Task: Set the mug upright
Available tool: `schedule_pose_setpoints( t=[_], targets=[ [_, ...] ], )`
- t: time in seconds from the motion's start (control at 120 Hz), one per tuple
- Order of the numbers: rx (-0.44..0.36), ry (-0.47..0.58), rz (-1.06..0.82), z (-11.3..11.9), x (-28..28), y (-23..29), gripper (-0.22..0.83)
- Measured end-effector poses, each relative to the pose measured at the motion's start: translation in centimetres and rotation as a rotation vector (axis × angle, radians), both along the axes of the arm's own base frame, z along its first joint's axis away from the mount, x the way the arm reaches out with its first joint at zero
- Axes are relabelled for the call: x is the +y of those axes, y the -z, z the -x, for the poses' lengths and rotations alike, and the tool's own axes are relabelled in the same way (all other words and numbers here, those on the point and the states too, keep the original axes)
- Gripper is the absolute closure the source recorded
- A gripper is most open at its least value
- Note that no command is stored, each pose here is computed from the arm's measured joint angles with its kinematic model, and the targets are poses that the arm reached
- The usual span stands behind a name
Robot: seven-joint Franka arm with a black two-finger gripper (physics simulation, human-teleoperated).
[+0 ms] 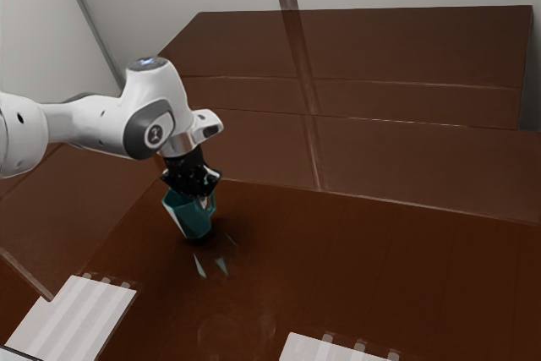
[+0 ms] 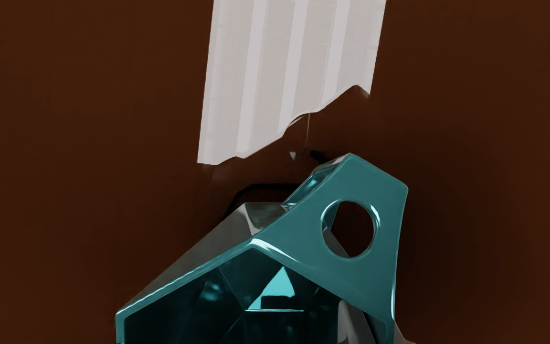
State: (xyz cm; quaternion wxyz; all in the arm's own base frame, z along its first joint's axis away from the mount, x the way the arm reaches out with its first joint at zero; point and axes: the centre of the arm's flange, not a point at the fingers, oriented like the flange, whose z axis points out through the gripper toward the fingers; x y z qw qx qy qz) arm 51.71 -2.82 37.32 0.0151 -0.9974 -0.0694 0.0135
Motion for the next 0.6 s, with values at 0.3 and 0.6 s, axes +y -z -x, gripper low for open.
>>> schedule_pose_setpoints(
  t=[0.3, 0.6],
  targets=[
    [0.012, -0.079, 0.001, -0.5, -1.0, 2.4, 0.79],
    [-0.016, -0.117, -0.001, -0.4, -2.2, 1.0, 0.35]
  ],
)
